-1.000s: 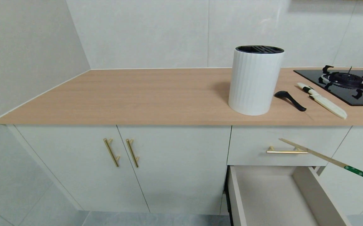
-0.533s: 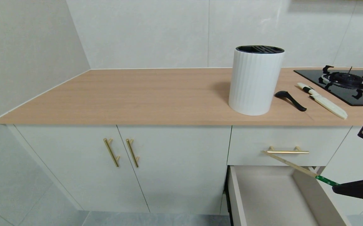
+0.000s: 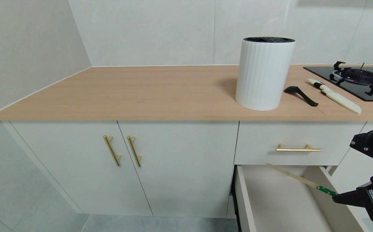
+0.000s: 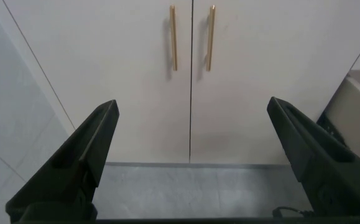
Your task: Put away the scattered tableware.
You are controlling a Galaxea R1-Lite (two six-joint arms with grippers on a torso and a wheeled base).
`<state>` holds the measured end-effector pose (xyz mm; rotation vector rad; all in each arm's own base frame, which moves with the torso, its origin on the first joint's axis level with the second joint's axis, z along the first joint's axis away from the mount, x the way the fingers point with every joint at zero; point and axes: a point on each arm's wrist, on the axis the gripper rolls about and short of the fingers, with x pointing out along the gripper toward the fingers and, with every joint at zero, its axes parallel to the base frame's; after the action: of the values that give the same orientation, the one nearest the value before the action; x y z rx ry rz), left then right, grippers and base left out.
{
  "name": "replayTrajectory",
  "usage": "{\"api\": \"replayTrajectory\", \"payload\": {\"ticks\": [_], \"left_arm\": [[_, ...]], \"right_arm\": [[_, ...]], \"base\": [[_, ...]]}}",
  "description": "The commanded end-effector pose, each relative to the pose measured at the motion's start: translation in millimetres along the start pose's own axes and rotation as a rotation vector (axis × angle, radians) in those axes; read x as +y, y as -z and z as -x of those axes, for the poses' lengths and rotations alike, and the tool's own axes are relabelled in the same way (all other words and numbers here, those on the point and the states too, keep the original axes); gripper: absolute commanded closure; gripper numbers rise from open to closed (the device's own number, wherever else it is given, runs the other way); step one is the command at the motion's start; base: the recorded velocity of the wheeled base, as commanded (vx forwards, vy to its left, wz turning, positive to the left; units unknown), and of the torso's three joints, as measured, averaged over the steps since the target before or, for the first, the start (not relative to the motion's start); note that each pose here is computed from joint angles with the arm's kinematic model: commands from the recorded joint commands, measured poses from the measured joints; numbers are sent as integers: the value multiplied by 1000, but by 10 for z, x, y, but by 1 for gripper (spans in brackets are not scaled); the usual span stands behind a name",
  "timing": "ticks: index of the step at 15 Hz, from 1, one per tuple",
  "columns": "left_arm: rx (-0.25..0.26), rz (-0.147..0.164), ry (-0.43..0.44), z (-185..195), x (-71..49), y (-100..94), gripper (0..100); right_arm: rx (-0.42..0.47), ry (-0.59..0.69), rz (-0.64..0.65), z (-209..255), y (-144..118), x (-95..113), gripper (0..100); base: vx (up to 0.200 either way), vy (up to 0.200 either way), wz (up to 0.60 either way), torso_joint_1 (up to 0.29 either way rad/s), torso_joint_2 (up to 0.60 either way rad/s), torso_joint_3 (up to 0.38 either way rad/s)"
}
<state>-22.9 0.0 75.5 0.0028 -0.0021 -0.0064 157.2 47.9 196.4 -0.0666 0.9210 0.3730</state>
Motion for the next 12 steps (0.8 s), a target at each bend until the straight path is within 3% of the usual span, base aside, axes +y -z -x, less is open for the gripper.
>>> {"api": "replayTrajectory", "payload": {"ticks": [1,8,12], "left_arm": [[1,0,0,-1,0,-1,0],[1,0,0,-1,0,-1,0],[1,0,0,-1,0,-1,0]], "right_arm": [[22,1,-2,-74,1,-9,100],[34,1,-4,-132,-2,-16,100],[32,1,-2,-151,2,-19,100]], "base": [[0,0,0,-168,427,251],[0,0,0,-156,448,283],[0,0,0,-39,127,79]]}}
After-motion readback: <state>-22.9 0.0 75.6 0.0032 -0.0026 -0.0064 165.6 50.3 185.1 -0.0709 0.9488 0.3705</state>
